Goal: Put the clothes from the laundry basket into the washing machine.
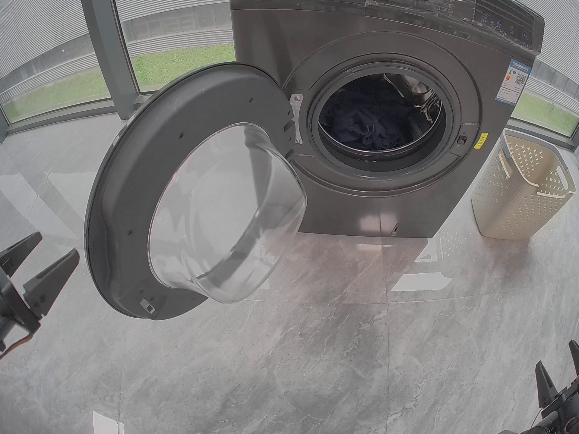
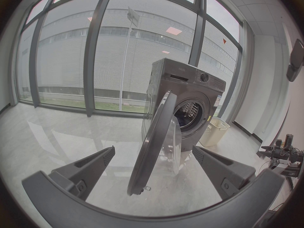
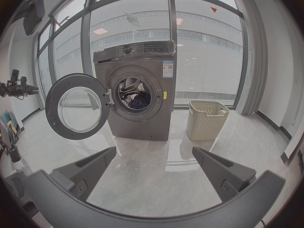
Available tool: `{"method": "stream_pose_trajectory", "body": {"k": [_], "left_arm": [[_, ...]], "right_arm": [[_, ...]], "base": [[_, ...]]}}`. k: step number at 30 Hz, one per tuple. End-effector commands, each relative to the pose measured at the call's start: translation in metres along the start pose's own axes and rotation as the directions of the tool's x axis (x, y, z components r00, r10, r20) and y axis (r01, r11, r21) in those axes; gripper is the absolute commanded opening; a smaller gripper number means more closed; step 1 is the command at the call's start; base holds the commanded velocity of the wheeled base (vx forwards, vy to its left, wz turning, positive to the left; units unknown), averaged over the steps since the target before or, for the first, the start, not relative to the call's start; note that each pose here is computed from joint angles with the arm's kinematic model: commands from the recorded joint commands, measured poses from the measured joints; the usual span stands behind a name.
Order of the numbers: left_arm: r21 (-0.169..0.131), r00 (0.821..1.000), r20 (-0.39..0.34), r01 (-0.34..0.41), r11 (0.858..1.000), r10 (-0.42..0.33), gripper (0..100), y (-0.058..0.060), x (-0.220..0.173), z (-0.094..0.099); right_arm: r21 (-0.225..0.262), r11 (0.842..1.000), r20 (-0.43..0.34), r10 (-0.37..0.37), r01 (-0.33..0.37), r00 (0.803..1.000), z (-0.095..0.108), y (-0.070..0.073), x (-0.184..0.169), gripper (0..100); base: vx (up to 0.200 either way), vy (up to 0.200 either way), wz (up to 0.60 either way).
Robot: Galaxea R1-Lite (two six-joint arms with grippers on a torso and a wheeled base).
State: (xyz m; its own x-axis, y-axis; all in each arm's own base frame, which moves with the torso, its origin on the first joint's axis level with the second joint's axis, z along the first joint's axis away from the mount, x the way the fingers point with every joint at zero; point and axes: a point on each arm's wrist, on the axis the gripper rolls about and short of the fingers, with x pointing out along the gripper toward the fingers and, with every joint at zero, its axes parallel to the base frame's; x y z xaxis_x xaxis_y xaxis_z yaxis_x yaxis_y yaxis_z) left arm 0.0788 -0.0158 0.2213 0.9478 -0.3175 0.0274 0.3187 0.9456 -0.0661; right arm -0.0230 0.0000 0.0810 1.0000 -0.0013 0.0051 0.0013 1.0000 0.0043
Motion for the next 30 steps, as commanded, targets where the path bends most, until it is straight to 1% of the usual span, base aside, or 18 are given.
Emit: {"method": "stream_pose_trajectory", "body": {"k": [1,5,7,11,12,14,16,19,21,23,24,25,26,27,28,29,30], "left_arm": [[-0.025,0.994,-0.101,0.039,0.999,-0.042,100,0.006,0.047,-0.002],[-0.02,0.995,-0.088,0.047,0.999,-0.049,100,0.007,0.054,0.005],[-0.02,0.995,-0.086,0.053,0.998,-0.055,100,0.006,0.053,0.005],[-0.028,0.985,-0.093,0.141,0.99,-0.143,100,0.001,0.051,0.003],[-0.033,0.978,-0.098,0.183,0.983,-0.185,100,-0.003,0.052,0.002],[-0.043,0.969,-0.102,0.222,0.974,-0.225,100,-0.008,0.052,0.001],[-0.046,0.96,-0.105,0.254,0.966,-0.258,100,-0.012,0.051,0.0],[-0.052,0.942,-0.103,0.314,0.948,-0.318,100,-0.021,0.047,-0.001],[-0.062,0.925,-0.101,0.362,0.93,-0.367,100,-0.027,0.043,-0.002],[-0.079,0.909,-0.1,0.399,0.914,-0.405,100,-0.032,0.04,-0.002],[-0.081,0.906,-0.098,0.404,0.911,-0.411,100,-0.033,0.039,-0.002],[-0.093,0.9,-0.096,0.417,0.904,-0.425,100,-0.035,0.037,-0.001],[-0.097,0.902,-0.096,0.412,0.906,-0.421,100,-0.035,0.036,-0.001],[-0.095,0.909,-0.09,0.399,0.912,-0.407,100,-0.034,0.037,-0.001],[-0.095,0.909,-0.09,0.399,0.912,-0.407,100,-0.034,0.037,-0.001],[-0.088,0.926,-0.075,0.362,0.928,-0.369,100,-0.031,0.037,0.002],[-0.085,0.94,-0.062,0.331,0.94,-0.337,100,-0.028,0.036,0.004]], "right_arm": [[0.002,1.0,-0.011,-0.002,0.002,1.0,-0.005,0.0,0.001,100],[0.005,1.0,-0.011,-0.003,0.003,1.0,-0.005,0.0,0.001,100],[0.005,1.0,-0.01,-0.003,0.003,1.0,-0.005,0.0,0.001,100],[0.005,1.0,-0.01,-0.005,0.005,1.0,-0.005,0.0,0.001,100],[0.005,1.0,-0.01,-0.005,0.005,1.0,-0.005,0.0,0.001,100],[0.005,1.0,-0.01,-0.005,0.005,1.0,-0.005,0.0,0.001,100],[0.005,1.0,-0.01,-0.005,0.005,1.0,-0.005,0.0,0.001,100],[0.005,1.0,-0.01,-0.005,0.005,1.0,-0.005,0.0,0.001,100],[0.005,1.0,-0.01,-0.005,0.005,1.0,-0.005,0.0,0.001,100],[0.005,1.0,-0.01,-0.005,0.005,1.0,-0.005,0.0,0.001,100],[0.005,1.0,-0.01,-0.005,0.005,1.0,-0.005,0.0,0.001,100],[0.005,1.0,-0.01,-0.005,0.005,1.0,-0.005,0.0,0.001,100],[0.005,1.0,-0.01,-0.005,0.005,1.0,-0.005,0.0,0.001,100],[0.006,1.0,-0.01,-0.003,0.003,1.0,-0.005,0.0,0.001,100],[0.006,1.0,-0.01,-0.003,0.003,1.0,-0.005,0.0,0.001,100],[0.006,1.0,-0.01,-0.003,0.003,1.0,-0.005,0.0,0.001,100],[0.006,1.0,-0.01,-0.003,0.003,1.0,-0.005,0.0,0.001,100]], "base": [[0.0,0.0,0.0],[0.0,0.0,0.0],[0.0,0.0,0.0],[0.0,0.0,0.0],[0.0,0.0,0.0],[0.0,0.0,0.0],[0.0,0.0,0.0],[0.0,0.0,0.0],[0.0,0.0,0.0],[0.0,0.0,0.0],[0.0,0.0,0.0],[0.0,0.0,0.0],[0.0,0.0,0.0],[0.0,0.0,0.0],[0.0,0.0,0.0],[0.0,0.0,0.0],[0.0,0.0,0.0]]}}
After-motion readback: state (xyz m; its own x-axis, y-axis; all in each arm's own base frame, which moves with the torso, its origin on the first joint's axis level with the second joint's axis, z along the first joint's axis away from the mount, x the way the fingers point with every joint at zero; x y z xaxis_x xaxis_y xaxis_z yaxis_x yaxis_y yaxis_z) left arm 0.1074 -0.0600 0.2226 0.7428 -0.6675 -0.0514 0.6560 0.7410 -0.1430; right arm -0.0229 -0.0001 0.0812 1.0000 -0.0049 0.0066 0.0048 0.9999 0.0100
